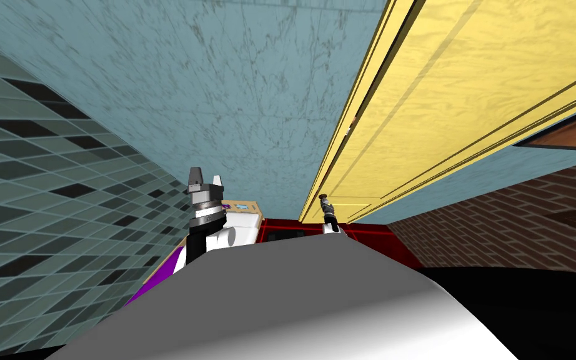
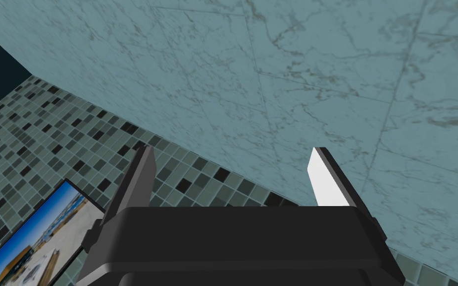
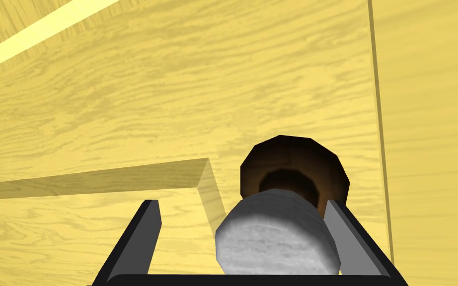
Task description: Pull the door open
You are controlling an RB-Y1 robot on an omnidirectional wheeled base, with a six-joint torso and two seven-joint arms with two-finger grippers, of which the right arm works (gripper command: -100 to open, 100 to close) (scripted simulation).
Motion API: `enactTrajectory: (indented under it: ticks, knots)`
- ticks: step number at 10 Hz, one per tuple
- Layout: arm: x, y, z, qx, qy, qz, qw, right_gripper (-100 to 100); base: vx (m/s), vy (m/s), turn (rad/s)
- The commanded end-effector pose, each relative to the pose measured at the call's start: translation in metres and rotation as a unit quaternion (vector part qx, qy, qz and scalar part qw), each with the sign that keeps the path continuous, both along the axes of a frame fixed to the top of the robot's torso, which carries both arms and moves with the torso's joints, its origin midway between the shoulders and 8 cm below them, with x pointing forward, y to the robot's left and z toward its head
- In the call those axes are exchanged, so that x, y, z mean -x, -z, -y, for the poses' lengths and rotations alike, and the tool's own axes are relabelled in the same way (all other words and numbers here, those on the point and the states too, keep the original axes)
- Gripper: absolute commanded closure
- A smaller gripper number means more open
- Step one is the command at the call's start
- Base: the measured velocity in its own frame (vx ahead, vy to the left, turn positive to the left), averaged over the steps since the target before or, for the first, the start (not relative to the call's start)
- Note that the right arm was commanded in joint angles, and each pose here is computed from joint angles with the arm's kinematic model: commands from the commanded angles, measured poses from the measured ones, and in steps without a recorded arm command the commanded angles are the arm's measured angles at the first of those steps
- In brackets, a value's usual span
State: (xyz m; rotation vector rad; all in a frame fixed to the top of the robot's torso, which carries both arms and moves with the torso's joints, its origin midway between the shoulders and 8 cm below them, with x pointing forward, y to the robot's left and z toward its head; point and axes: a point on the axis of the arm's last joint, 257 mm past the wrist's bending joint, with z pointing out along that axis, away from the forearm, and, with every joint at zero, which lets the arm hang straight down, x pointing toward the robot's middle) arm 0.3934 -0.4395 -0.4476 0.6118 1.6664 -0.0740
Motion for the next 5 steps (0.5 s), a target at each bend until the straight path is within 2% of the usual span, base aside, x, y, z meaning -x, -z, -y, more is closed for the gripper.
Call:
enactTrajectory:
  ticks: [1,5]
  knots:
    - [-0.0017,-0.0006,-0.0017,-0.017,0.001,0.008,0.9998,100,-0.032,0.027,0.052]
    - [-0.0051,-0.0017,-0.0052,-0.05,0.001,0.024,0.9985,100,-0.029,-0.01,0.008]
